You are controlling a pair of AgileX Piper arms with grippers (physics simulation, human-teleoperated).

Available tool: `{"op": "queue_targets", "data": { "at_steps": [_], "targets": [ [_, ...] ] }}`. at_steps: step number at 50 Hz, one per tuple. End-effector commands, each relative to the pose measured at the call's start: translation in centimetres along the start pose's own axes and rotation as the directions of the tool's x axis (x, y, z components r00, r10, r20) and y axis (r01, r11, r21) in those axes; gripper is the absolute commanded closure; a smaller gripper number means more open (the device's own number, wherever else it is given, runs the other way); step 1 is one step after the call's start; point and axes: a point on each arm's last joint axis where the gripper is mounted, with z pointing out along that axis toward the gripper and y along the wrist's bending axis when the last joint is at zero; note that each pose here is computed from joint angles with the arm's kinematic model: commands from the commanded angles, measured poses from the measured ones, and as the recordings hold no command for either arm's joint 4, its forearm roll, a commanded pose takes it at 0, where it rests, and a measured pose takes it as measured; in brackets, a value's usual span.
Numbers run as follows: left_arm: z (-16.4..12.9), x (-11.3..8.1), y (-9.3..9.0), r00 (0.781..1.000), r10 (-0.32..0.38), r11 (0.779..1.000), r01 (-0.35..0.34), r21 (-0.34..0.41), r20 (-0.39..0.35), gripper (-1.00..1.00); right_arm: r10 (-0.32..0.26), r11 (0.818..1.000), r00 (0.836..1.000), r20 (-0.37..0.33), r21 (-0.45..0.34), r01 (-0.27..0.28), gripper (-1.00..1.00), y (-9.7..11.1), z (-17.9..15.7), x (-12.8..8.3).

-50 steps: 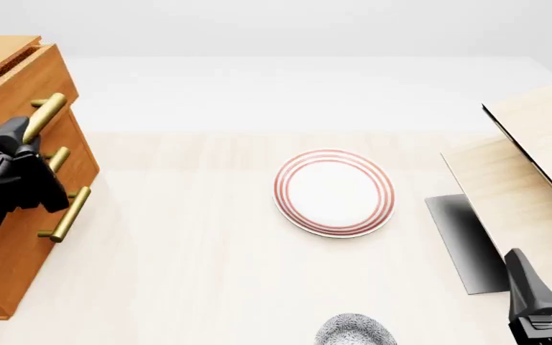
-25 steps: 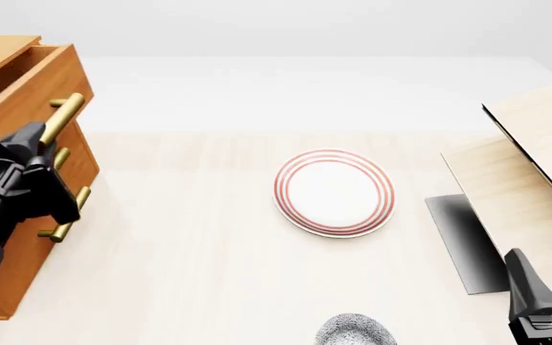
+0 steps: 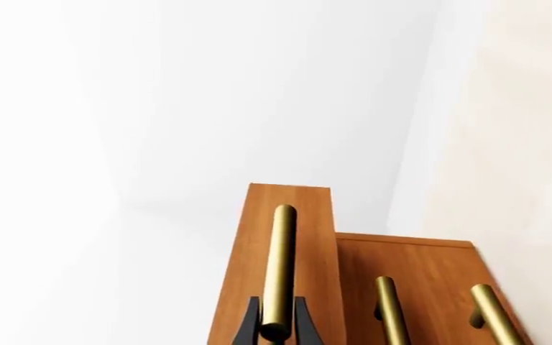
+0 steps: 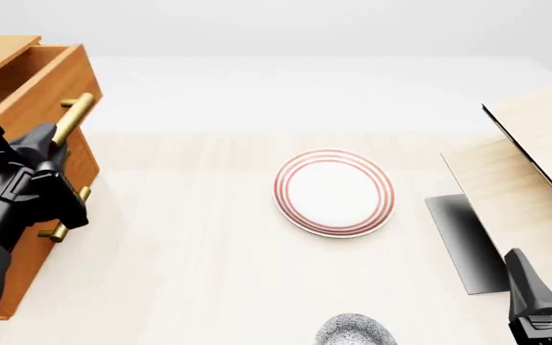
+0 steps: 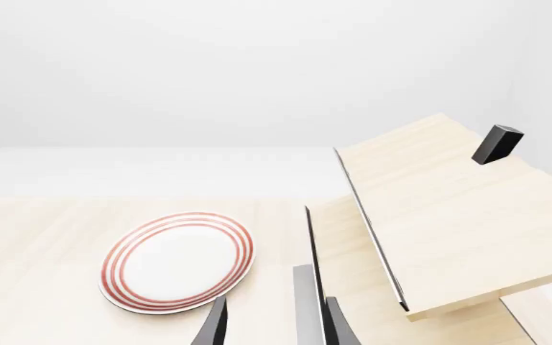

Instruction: Open the top drawer of the cabinet and put the bowl in it.

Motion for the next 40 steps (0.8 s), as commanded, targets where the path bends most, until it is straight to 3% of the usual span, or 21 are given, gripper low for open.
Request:
{"op": "queue_targets", "data": {
  "at_steps": [1, 19, 20, 27, 40],
  "targets": [
    [-0.9, -0.5, 0.4, 1.0, -0.013, 1.0, 0.014, -0.023, 0.018, 1.0, 0.0, 1.0, 1.0, 0.001, 0.001, 0.0, -1.0, 0.0, 0.0, 0.0],
    [-1.2, -1.9, 0.6, 0.997, -0.003, 0.999, 0.007, -0.05, 0.082, 1.0, 0.0, 1.0, 1.0, 0.001, 0.001, 0.0, -1.0, 0.0, 0.0, 0.0],
    [-1.2, -1.9, 0.5, 0.996, -0.001, 0.999, 0.005, -0.051, 0.084, -1.0, 0.0, 1.0, 1.0, 0.001, 0.0, 0.0, -1.0, 0.0, 0.0, 0.0],
    [-1.4, -2.4, -0.4, 0.994, -0.009, 1.0, 0.012, -0.026, 0.107, -1.0, 0.0, 1.0, 1.0, 0.001, 0.0, 0.0, -1.0, 0.0, 0.0, 0.0],
    [-3.6, -3.4, -0.7, 0.985, 0.019, 0.997, -0.006, -0.078, 0.169, -1.0, 0.0, 1.0, 1.0, 0.001, 0.0, 0.0, -1.0, 0.0, 0.0, 0.0]
  ]
}}
